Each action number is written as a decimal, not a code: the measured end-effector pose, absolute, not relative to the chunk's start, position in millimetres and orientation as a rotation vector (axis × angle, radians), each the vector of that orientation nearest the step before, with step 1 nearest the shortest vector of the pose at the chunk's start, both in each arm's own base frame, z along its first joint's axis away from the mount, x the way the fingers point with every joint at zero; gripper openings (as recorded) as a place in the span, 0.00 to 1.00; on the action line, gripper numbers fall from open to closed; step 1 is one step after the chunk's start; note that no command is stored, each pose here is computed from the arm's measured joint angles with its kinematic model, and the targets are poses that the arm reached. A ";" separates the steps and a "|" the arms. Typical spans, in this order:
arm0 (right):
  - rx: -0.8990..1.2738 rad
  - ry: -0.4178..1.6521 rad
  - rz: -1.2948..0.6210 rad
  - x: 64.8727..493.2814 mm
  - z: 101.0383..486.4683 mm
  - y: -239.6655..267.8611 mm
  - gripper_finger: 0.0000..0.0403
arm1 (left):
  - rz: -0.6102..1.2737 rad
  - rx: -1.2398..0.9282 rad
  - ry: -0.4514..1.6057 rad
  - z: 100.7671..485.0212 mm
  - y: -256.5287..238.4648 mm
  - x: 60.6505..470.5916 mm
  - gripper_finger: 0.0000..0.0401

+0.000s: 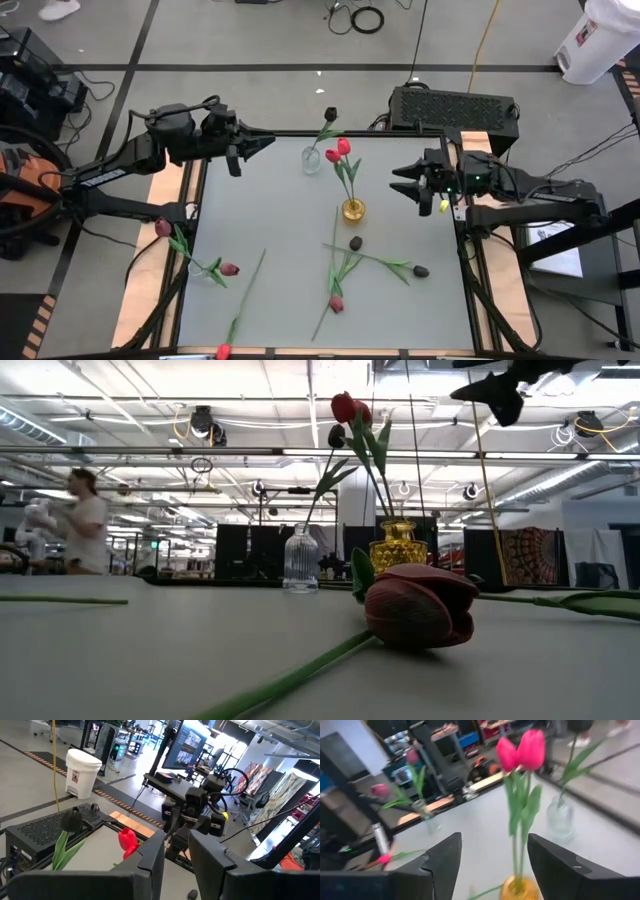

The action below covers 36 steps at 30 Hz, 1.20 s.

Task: Sort flowers into vase by color
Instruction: Put the right black tulip into the top transparent vase

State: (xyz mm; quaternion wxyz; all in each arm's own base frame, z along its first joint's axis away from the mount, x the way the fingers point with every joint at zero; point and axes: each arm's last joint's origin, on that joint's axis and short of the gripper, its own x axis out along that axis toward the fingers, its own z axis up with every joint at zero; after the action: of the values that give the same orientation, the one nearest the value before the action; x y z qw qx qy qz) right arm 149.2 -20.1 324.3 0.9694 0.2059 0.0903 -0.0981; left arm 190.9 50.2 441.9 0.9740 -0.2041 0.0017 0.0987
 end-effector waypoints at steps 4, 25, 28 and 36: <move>0.507 0.231 -0.147 142.5 321.3 -17.2 0.54 | 0.199 -0.412 0.003 441.9 50.2 190.9 0.24; 0.729 0.619 0.046 151.3 292.4 17.1 0.54 | 0.200 -0.410 0.003 441.9 50.2 190.9 0.24; 0.711 0.718 0.047 157.8 282.4 24.2 0.54 | 0.200 -0.410 0.004 441.8 50.3 190.9 0.24; 0.664 0.943 0.030 176.2 255.4 40.8 0.54 | 0.201 -0.410 0.003 441.9 50.2 190.7 0.24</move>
State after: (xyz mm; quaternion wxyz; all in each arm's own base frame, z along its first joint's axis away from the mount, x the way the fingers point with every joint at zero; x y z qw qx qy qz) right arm 176.2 40.8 255.4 0.8382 0.3138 0.4459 0.0143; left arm 190.7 50.2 441.9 0.9741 -0.2030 0.0016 0.0994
